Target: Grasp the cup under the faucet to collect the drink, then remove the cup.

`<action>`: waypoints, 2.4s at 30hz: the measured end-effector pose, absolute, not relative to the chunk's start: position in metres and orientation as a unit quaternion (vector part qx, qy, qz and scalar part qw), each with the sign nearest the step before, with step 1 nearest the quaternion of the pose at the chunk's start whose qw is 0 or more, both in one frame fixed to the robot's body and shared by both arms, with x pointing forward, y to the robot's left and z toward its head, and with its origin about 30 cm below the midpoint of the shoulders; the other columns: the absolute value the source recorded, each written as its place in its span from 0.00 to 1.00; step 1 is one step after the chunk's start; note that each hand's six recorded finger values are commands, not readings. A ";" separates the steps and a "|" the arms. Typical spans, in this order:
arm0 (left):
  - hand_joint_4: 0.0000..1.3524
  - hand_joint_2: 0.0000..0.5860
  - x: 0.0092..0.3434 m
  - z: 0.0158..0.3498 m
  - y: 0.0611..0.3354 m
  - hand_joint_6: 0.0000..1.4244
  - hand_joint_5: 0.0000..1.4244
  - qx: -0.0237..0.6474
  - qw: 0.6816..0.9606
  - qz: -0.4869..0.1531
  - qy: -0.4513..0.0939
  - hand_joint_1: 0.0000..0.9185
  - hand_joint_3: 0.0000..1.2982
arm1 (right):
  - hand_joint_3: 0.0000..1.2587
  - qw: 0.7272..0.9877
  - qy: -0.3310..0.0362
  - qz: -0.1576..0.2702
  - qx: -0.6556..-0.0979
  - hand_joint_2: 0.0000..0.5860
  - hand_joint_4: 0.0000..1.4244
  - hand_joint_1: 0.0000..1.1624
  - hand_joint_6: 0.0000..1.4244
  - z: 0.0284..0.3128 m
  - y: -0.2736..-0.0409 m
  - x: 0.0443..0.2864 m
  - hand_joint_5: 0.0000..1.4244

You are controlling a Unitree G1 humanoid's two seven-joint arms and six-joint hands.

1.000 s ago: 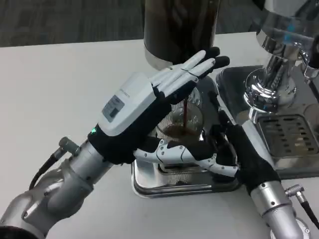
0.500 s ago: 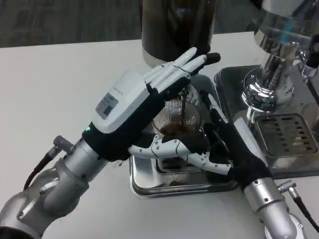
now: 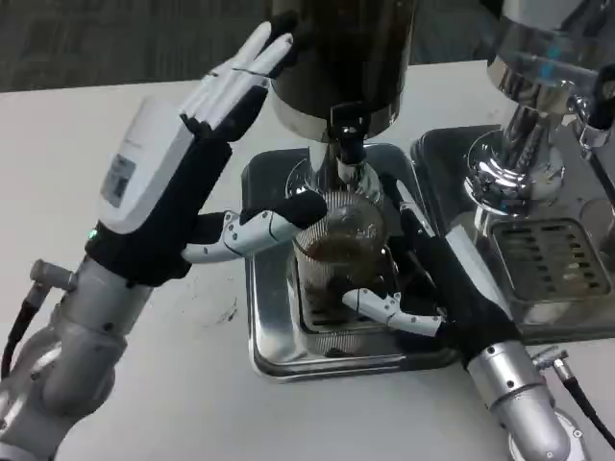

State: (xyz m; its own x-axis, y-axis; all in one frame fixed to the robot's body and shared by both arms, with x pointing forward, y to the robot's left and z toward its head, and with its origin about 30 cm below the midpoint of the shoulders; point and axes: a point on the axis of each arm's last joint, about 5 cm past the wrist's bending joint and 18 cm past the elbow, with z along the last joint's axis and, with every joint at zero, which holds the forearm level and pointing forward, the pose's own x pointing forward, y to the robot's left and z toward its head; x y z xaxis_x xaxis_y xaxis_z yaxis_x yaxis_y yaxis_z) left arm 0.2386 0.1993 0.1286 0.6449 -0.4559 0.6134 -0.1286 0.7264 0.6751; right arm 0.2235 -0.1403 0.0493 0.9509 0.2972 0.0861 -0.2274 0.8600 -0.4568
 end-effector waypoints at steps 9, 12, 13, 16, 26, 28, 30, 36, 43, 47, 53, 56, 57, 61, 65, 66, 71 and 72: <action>0.00 0.26 0.222 0.120 0.215 0.11 0.13 0.366 0.850 -0.043 -0.377 0.00 0.10 | 0.00 0.964 -0.077 0.135 -0.217 0.28 0.00 0.58 0.11 0.049 -0.137 0.223 0.00; 0.00 0.26 0.214 0.112 0.223 0.10 0.12 0.372 0.858 -0.032 -0.352 0.00 0.10 | 0.00 0.968 -0.075 0.131 -0.200 0.26 0.00 0.59 0.09 0.049 -0.132 0.223 0.00; 0.00 0.26 0.212 0.109 0.226 0.10 0.12 0.373 0.862 -0.028 -0.343 0.00 0.10 | 0.00 0.969 -0.074 0.129 -0.197 0.26 0.00 0.59 0.09 0.048 -0.131 0.223 0.00; 0.00 0.26 0.206 0.101 0.234 0.10 0.12 0.379 0.869 -0.010 -0.318 0.00 0.10 | 0.00 0.971 -0.072 0.125 -0.192 0.26 0.00 0.59 0.09 0.048 -0.130 0.223 0.00; 0.00 0.26 0.188 0.081 0.248 0.09 0.12 0.391 0.884 0.014 -0.256 0.00 0.10 | 0.00 0.970 -0.065 0.116 -0.205 0.25 0.00 0.67 0.10 0.048 -0.126 0.226 0.00; 0.00 0.26 0.184 0.076 0.248 0.09 0.12 0.392 0.887 0.012 -0.243 0.00 0.10 | 0.00 0.969 -0.064 0.116 -0.207 0.25 0.00 0.68 0.11 0.049 -0.125 0.226 0.00; 0.00 0.26 0.182 0.074 0.249 0.09 0.12 0.394 0.889 0.011 -0.234 0.00 0.10 | 0.00 0.970 -0.064 0.115 -0.206 0.25 0.00 0.68 0.13 0.049 -0.124 0.227 0.00; 0.00 0.28 0.173 0.062 0.248 0.09 0.12 0.399 0.894 0.002 -0.204 0.00 0.08 | 0.00 0.971 -0.065 0.105 -0.205 0.25 0.01 0.71 0.17 0.049 -0.123 0.228 0.02; 0.00 0.28 0.162 0.048 0.246 0.09 0.12 0.406 0.898 -0.014 -0.169 0.00 0.08 | 0.00 0.970 -0.066 0.107 -0.207 0.24 0.05 0.70 0.20 0.050 -0.122 0.230 0.07; 0.00 0.28 0.158 0.045 0.245 0.09 0.12 0.405 0.900 -0.017 -0.163 0.00 0.08 | 0.00 0.969 -0.063 0.113 -0.210 0.25 0.06 0.69 0.21 0.050 -0.121 0.231 0.08; 0.00 0.28 0.155 0.044 0.245 0.09 0.12 0.404 0.901 -0.017 -0.160 0.00 0.08 | 0.00 0.969 -0.061 0.120 -0.207 0.25 0.09 0.66 0.22 0.052 -0.122 0.233 0.09; 0.00 0.28 0.155 0.043 0.245 0.09 0.12 0.404 0.901 -0.018 -0.158 0.00 0.08 | 0.00 0.969 -0.059 0.124 -0.204 0.25 0.10 0.64 0.23 0.053 -0.122 0.233 0.09; 0.00 0.28 0.154 0.043 0.245 0.09 0.12 0.404 0.901 -0.018 -0.158 0.00 0.08 | 0.00 0.969 -0.058 0.126 -0.204 0.25 0.10 0.64 0.23 0.053 -0.122 0.233 0.09; 0.00 0.28 0.151 0.041 0.246 0.09 0.12 0.404 0.902 -0.018 -0.153 0.00 0.08 | 0.00 0.969 -0.055 0.134 -0.202 0.26 0.11 0.64 0.23 0.055 -0.123 0.234 0.10; 0.00 0.28 0.148 0.040 0.246 0.09 0.12 0.404 0.903 -0.017 -0.148 0.00 0.09 | 0.00 0.965 -0.057 0.143 -0.211 0.27 0.10 0.64 0.23 0.057 -0.125 0.235 0.10; 0.00 0.28 0.148 0.040 0.246 0.09 0.12 0.404 0.903 -0.017 -0.148 0.00 0.09 | 0.00 0.965 -0.057 0.145 -0.213 0.27 0.10 0.64 0.23 0.057 -0.125 0.235 0.09; 0.00 0.28 0.149 0.040 0.247 0.09 0.12 0.405 0.902 -0.016 -0.146 0.00 0.09 | 0.00 0.957 -0.063 0.158 -0.233 0.27 0.09 0.64 0.23 0.058 -0.124 0.232 0.09; 0.00 0.28 0.149 0.040 0.247 0.09 0.12 0.405 0.902 -0.016 -0.146 0.00 0.09 | 0.00 0.956 -0.065 0.157 -0.237 0.27 0.10 0.64 0.23 0.058 -0.123 0.231 0.09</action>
